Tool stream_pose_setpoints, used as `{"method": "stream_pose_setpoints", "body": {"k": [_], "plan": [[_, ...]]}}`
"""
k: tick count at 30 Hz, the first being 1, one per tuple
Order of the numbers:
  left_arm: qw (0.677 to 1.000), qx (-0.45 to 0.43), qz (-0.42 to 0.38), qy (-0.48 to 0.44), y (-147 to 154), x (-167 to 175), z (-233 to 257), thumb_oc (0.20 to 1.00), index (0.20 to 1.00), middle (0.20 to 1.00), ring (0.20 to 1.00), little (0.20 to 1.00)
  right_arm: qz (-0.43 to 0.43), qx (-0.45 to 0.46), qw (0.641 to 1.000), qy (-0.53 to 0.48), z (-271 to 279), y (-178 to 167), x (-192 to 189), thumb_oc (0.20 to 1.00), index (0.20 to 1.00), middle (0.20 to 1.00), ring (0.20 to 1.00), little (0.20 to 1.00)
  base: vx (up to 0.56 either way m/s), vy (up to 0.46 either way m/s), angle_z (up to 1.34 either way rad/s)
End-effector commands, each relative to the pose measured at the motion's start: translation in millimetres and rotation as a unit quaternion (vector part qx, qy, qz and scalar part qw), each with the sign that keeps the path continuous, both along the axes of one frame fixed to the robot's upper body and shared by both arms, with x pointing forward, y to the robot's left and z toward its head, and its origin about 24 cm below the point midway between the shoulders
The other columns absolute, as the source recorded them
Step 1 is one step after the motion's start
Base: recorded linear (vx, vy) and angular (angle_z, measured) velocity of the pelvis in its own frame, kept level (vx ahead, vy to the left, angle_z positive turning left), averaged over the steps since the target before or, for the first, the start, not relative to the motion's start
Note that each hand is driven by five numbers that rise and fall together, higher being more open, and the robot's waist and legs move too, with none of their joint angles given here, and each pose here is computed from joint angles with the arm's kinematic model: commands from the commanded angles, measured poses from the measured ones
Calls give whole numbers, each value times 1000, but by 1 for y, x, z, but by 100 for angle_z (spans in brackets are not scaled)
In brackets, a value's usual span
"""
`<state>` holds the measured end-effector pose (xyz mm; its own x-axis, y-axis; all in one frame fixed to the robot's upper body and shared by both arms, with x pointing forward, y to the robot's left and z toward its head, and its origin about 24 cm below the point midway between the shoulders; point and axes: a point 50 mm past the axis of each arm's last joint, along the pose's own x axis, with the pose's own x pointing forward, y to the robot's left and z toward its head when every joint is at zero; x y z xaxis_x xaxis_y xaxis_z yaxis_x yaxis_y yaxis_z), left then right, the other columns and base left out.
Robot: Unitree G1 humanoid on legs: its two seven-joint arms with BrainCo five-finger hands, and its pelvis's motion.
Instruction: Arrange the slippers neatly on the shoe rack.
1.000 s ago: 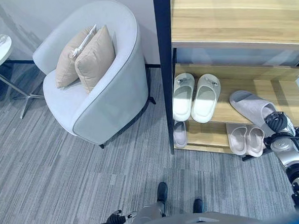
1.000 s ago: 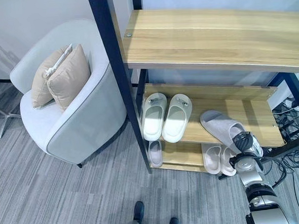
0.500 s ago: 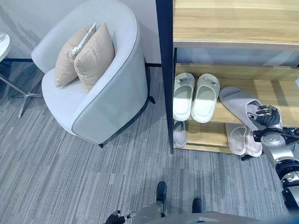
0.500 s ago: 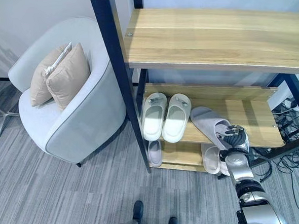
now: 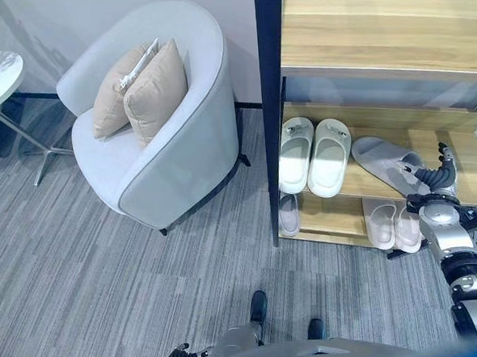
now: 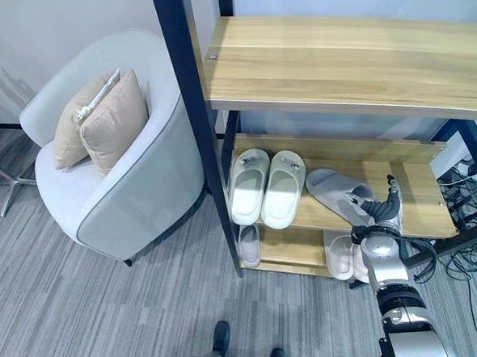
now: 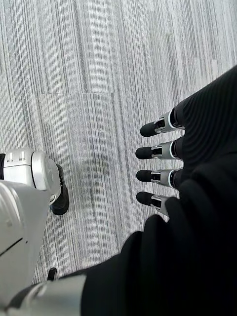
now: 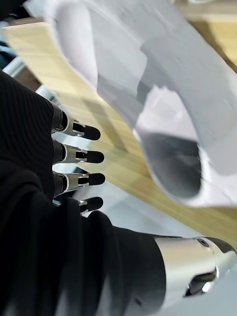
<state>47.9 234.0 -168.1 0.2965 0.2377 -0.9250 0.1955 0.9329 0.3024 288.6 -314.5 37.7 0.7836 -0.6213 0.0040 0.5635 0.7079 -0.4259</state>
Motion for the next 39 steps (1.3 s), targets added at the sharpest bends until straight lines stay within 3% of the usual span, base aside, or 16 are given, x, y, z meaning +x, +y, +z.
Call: {"method": "stream_pose_setpoints", "body": {"k": [1, 11, 19, 25, 26, 28, 29, 33, 39], "plan": [[999, 12, -19, 27, -6, -4, -3, 1000, 1000, 1000, 1000, 1000, -7, -60, 997, -52, 32, -11, 5, 1000, 1000, 1000, 1000, 1000, 0, 0, 0], [999, 14, -29, 18, 0, -1, -1, 1000, 1000, 1000, 1000, 1000, -30, -142, 989, 19, 52, -50, 11, 1000, 1000, 1000, 1000, 1000, -22, -6, 0], [999, 0, -27, -42, -7, 30, 3, 1000, 1000, 1000, 1000, 1000, -22, -152, 988, -20, 103, -58, 37, 1000, 1000, 1000, 1000, 1000, -52, -4, 2], [998, -6, -39, -52, -12, 36, 3, 1000, 1000, 1000, 1000, 1000, 10, -179, 983, -48, 120, -44, 47, 1000, 1000, 1000, 1000, 1000, 2, 1, 0], [998, -7, -41, -52, -13, 36, 3, 1000, 1000, 1000, 1000, 1000, 19, -183, 982, -47, 119, -41, 48, 922, 922, 922, 922, 922, 21, -7, 6], [998, -8, -45, -52, -12, 36, 3, 1000, 1000, 1000, 1000, 1000, 26, -181, 982, -51, 119, -41, 48, 555, 555, 555, 555, 555, 8, -1, 2], [998, -8, -46, -52, -12, 36, 4, 1000, 1000, 1000, 1000, 1000, 30, -178, 982, -53, 119, -40, 48, 200, 200, 200, 200, 200, 0, 0, 0], [998, -9, -49, -49, -11, 36, 4, 1000, 1000, 1000, 1000, 1000, 53, -181, 981, -38, 110, -35, 48, 200, 200, 200, 200, 200, -4, -9, 3], [999, 2, -33, -42, -7, 35, 4, 1000, 1000, 1000, 1000, 1000, -23, -145, 989, -10, 73, -53, 22, 200, 200, 200, 200, 200, -1, 1, 1]]}}
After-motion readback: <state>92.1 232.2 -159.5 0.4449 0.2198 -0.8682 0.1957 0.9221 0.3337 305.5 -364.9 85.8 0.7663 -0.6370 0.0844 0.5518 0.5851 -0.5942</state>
